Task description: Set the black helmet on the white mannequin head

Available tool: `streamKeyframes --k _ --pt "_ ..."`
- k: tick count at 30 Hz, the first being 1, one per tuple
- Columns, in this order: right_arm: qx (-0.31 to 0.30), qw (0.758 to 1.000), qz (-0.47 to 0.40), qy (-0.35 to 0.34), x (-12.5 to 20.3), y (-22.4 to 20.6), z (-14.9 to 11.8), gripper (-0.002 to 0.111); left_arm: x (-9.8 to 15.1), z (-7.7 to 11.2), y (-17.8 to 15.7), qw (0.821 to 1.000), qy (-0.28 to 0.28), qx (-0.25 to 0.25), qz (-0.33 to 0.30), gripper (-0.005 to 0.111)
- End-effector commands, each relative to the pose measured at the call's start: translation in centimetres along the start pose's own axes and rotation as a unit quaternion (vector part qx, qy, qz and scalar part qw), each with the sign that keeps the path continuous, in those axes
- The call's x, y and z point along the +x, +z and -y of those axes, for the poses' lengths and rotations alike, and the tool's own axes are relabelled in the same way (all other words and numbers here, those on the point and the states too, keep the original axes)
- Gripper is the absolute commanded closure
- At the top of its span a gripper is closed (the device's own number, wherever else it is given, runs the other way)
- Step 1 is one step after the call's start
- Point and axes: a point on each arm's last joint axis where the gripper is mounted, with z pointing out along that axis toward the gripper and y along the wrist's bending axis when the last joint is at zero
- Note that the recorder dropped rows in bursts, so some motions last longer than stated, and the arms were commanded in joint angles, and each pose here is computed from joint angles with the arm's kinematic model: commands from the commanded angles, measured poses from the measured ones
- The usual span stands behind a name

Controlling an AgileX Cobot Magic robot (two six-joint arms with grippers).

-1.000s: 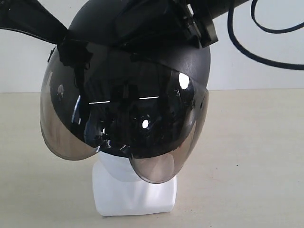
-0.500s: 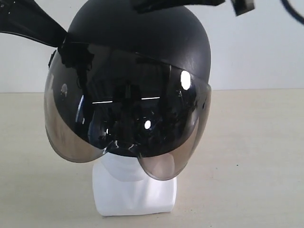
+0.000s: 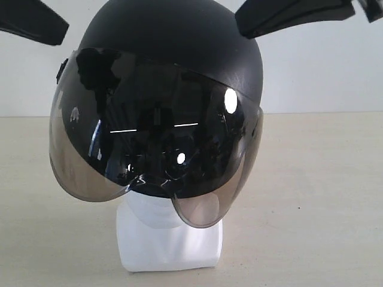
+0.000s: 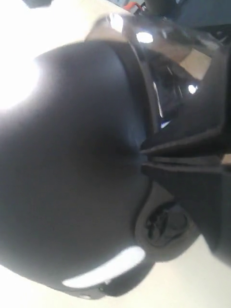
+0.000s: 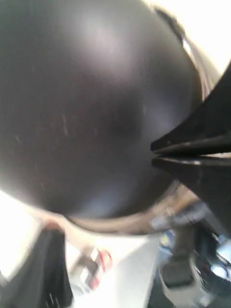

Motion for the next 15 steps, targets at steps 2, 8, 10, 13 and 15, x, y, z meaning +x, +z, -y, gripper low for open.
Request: streamKeyframes --k 2,8,10,13,15 --pt "0.086 0.994 0.069 0.005 2.1 -3.2 0.0 0.108 -1.5 1.9 -2.5 0.998 0.022 0.006 0.053 0.102" --pt "0.1 0.973 0.208 0.032 5.2 -3.0 1.6 0.108 -2.7 2.7 -2.6 0.996 0.023 0.042 0.076 0.102" --pt "0.077 0.983 0.166 0.025 5.8 -2.1 1.5 0.108 -2.8 2.9 -1.3 0.996 0.026 0.056 0.056 0.102" --pt "0.023 0.982 0.185 0.03 6.5 -0.3 1.1 0.108 -2.6 3.8 0.9 0.998 0.03 0.059 0.008 0.102" --pt "0.006 0.984 0.177 0.028 7.3 1.0 0.7 0.108 -2.3 3.9 1.5 0.998 0.04 0.044 -0.014 0.102"
